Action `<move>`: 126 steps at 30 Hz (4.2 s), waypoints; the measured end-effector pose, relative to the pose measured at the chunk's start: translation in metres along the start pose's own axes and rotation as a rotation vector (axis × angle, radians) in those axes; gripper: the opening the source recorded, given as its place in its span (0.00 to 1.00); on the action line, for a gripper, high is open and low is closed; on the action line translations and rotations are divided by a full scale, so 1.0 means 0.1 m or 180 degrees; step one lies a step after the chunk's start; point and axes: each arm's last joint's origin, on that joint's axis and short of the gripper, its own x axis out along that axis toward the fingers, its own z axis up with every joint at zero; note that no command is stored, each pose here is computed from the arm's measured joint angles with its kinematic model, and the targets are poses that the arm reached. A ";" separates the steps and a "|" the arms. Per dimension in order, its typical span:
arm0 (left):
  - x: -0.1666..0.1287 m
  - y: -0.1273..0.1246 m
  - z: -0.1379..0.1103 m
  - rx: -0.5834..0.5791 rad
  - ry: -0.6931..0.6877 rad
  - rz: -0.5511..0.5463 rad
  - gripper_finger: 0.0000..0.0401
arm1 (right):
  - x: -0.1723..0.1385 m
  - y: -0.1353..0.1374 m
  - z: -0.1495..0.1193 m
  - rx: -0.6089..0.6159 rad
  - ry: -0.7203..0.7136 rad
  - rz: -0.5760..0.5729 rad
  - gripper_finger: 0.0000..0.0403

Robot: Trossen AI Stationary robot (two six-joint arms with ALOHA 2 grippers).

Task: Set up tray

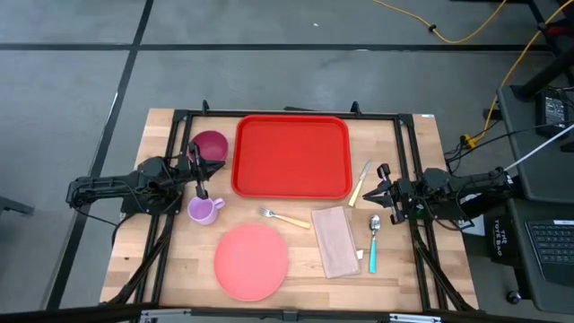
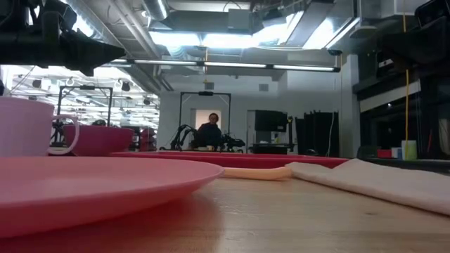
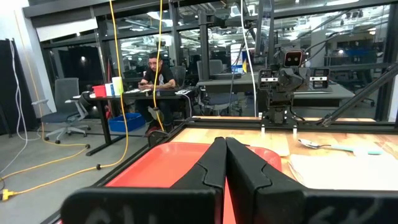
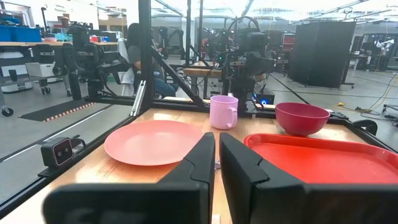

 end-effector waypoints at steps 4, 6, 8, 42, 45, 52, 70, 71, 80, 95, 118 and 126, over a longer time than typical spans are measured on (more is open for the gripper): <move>0.00 0.00 0.00 0.0001 0.0002 0.0001 0.00 | 0.00 0.00 0.00 0.0000 0.0000 -0.0002 0.07; 0.00 0.00 0.00 0.0000 0.0001 0.0000 0.00 | 0.00 0.00 0.00 -0.0001 0.0000 -0.0001 0.07; 0.00 0.00 0.00 0.0000 0.0000 0.0001 0.00 | 0.00 0.00 0.00 0.0000 0.0000 -0.0002 0.07; 0.00 0.00 0.00 -0.0002 0.0000 0.0001 0.00 | 0.00 0.00 0.02 0.0253 -0.0051 0.0000 0.07; 0.00 0.00 0.00 -0.0133 0.0001 0.0000 0.00 | 0.00 0.00 0.02 0.0126 -0.0058 -0.0035 0.07; 0.00 0.00 0.00 -0.0084 0.0001 0.0028 0.00 | -0.01 -0.07 0.02 -0.0100 -0.0047 -0.0736 0.07; 0.01 -0.01 0.00 -0.0089 0.0009 -0.0045 0.00 | -0.01 -0.09 0.00 -0.0258 0.0061 -0.0994 0.02; 0.02 0.00 -0.01 -0.0108 0.0034 -0.0014 0.00 | -0.01 -0.09 0.01 -0.0257 0.0051 -0.1033 0.02; 0.12 -0.01 0.17 -0.0146 0.0257 0.0000 0.00 | -0.02 -0.12 0.00 -0.0244 0.0067 -0.1291 0.11; 0.42 -0.04 0.62 -0.0047 0.1380 -0.0028 0.00 | -0.03 -0.13 0.00 -0.0093 0.0048 -0.1481 0.10; 0.84 -0.58 0.99 -0.0295 0.2710 0.0371 0.00 | -0.03 -0.13 0.00 -0.0582 0.0167 -0.1478 0.10; 0.95 -0.83 1.06 -0.0470 0.3386 0.0695 0.00 | -0.03 -0.13 0.00 -0.0746 0.0207 -0.1475 0.10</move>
